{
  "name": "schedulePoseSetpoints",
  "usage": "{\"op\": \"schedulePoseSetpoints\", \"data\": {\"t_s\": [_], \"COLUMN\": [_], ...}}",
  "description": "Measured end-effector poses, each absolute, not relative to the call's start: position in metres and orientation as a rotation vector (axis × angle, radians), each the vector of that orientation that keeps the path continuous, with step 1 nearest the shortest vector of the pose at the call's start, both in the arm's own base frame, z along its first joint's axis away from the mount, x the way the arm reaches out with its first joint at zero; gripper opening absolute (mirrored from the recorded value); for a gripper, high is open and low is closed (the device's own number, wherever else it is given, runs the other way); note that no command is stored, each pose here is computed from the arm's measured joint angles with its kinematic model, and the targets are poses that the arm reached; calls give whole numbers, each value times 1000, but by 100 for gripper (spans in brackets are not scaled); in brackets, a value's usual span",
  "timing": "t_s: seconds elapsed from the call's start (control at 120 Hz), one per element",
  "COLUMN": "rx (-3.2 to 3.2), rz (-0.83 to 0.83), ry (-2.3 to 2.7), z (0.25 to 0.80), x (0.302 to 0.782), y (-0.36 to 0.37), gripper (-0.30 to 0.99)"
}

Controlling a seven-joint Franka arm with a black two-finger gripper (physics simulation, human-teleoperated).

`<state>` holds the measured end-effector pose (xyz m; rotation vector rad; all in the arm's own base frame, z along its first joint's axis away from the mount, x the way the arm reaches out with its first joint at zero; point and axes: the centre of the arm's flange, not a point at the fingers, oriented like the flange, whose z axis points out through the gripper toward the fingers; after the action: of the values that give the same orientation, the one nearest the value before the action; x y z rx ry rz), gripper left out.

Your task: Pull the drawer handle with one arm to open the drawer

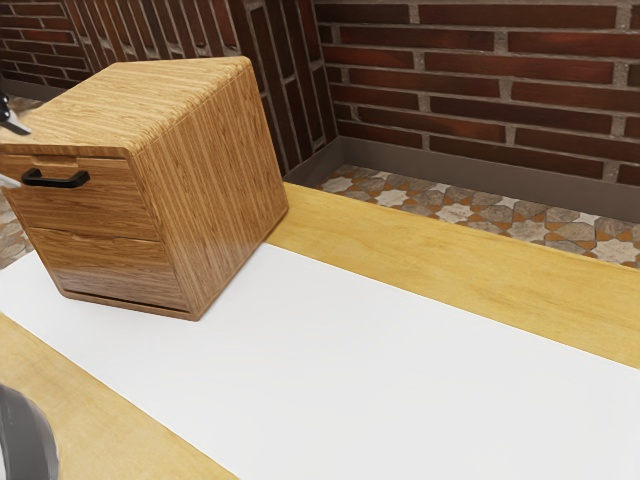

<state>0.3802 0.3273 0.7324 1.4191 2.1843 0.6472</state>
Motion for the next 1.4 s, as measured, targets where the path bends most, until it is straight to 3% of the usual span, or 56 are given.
{"op": "schedulePoseSetpoints", "data": {"t_s": [0.442, 0.783, 1.05, 1.4], "rx": [1544, 1634, 1664, 1750], "rz": [667, 675, 676, 717], "ry": [2095, 2039, 2029, 1901], "z": [722, 704, 689, 686], "x": [350, 340, 336, 379], "y": [362, 379, 402, 402], "gripper": [54, 36, 30, 28]}}
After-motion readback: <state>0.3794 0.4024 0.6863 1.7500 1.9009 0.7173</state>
